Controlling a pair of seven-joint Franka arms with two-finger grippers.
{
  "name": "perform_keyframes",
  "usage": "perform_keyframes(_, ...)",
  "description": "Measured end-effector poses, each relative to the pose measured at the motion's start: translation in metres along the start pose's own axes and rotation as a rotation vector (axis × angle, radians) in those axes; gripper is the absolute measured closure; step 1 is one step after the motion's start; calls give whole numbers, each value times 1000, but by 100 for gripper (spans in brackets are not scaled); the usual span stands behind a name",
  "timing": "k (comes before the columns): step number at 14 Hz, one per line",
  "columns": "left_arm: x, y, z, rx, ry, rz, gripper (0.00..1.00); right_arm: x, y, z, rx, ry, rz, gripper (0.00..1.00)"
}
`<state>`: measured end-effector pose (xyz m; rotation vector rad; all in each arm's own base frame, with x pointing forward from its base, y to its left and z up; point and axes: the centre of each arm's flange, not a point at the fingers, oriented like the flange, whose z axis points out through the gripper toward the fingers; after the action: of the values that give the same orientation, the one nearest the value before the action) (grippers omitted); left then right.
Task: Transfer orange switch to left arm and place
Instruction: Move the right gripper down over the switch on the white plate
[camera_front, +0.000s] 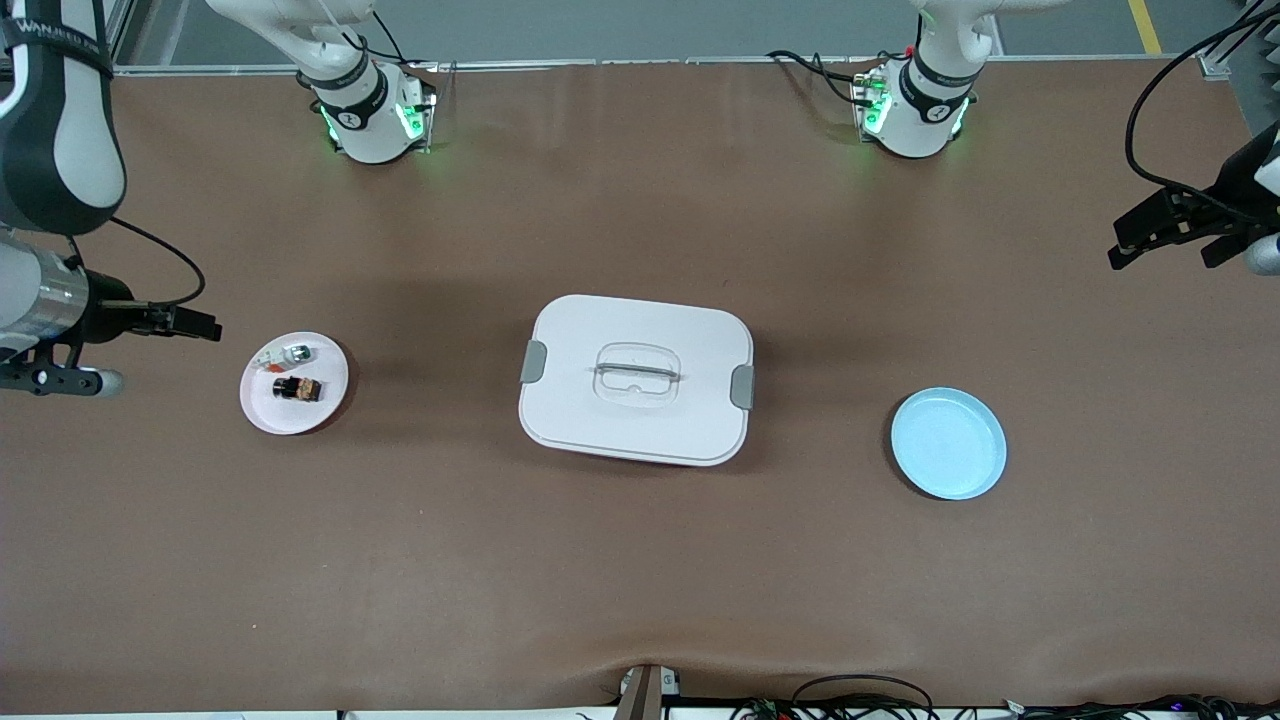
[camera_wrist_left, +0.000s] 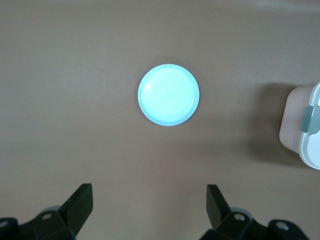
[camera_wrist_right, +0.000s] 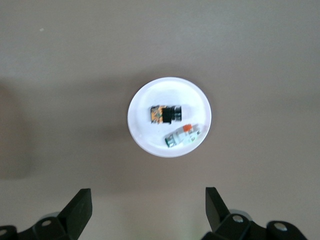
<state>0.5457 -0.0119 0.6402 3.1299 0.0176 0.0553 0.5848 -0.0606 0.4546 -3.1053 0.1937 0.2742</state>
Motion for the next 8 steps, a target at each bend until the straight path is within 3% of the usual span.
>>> perform_keyframes(8,0,0,0,0,0,0,0,5,23,101,4,134,41,0)
